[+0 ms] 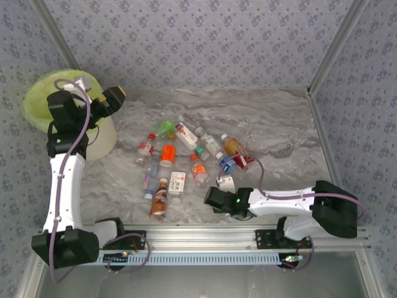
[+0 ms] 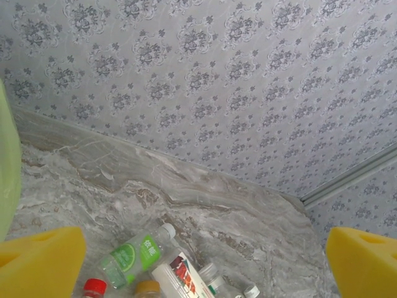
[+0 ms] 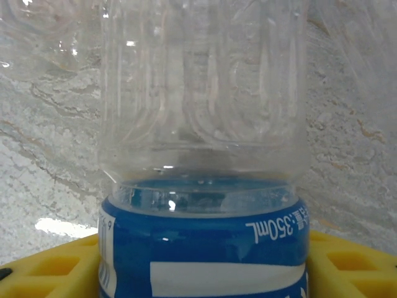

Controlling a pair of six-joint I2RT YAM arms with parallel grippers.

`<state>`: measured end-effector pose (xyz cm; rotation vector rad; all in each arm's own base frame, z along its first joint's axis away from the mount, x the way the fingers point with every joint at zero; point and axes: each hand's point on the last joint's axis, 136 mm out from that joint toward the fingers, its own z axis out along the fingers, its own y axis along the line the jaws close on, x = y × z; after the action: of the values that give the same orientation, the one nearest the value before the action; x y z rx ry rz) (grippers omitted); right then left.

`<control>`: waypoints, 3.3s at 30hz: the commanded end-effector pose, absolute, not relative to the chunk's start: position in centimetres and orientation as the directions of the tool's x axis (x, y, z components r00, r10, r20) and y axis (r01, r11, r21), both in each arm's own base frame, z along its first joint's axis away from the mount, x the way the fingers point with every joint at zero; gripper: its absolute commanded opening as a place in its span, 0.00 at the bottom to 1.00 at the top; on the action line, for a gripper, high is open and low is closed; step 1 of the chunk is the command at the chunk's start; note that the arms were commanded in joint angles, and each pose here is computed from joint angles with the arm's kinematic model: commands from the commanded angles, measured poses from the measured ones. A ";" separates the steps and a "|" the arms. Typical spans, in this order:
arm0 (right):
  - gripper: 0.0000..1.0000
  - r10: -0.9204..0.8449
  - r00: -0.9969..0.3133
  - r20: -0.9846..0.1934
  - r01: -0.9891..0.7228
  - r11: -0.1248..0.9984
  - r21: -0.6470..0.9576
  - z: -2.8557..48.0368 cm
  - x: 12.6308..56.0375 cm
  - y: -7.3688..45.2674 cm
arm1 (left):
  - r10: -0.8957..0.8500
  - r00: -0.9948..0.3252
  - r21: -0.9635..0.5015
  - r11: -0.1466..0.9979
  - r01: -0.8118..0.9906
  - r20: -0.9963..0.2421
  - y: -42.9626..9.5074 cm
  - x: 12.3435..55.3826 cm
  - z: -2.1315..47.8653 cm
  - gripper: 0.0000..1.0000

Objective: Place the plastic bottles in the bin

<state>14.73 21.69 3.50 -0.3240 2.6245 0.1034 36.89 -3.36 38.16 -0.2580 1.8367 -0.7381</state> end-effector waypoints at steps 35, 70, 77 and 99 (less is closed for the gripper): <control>0.45 0.194 -0.512 -0.837 -0.437 0.779 0.449 21.4 29.7 25.7 | -0.287 -0.673 -0.692 0.550 0.467 -0.682 -22.6 36.2 33.0 0.99; 0.50 0.049 -0.318 -0.947 -0.631 0.735 0.249 27.4 31.5 30.9 | -0.144 -0.773 -0.752 0.395 0.527 -0.618 -31.7 34.7 29.0 0.54; 0.54 0.045 -0.319 -0.947 -0.634 0.732 0.249 27.7 31.6 31.0 | -0.125 -0.770 -0.740 0.408 0.535 -0.626 -31.9 34.9 29.0 0.47; 1.00 -0.062 -0.354 -0.933 -0.597 0.783 0.174 27.2 30.7 27.3 | -0.163 -0.759 -0.696 0.550 0.461 -0.631 -30.2 37.4 27.8 0.44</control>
<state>30.93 28.31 26.00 -0.4974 1.8816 0.6463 36.41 -30.84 26.27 0.2397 2.1601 -1.2699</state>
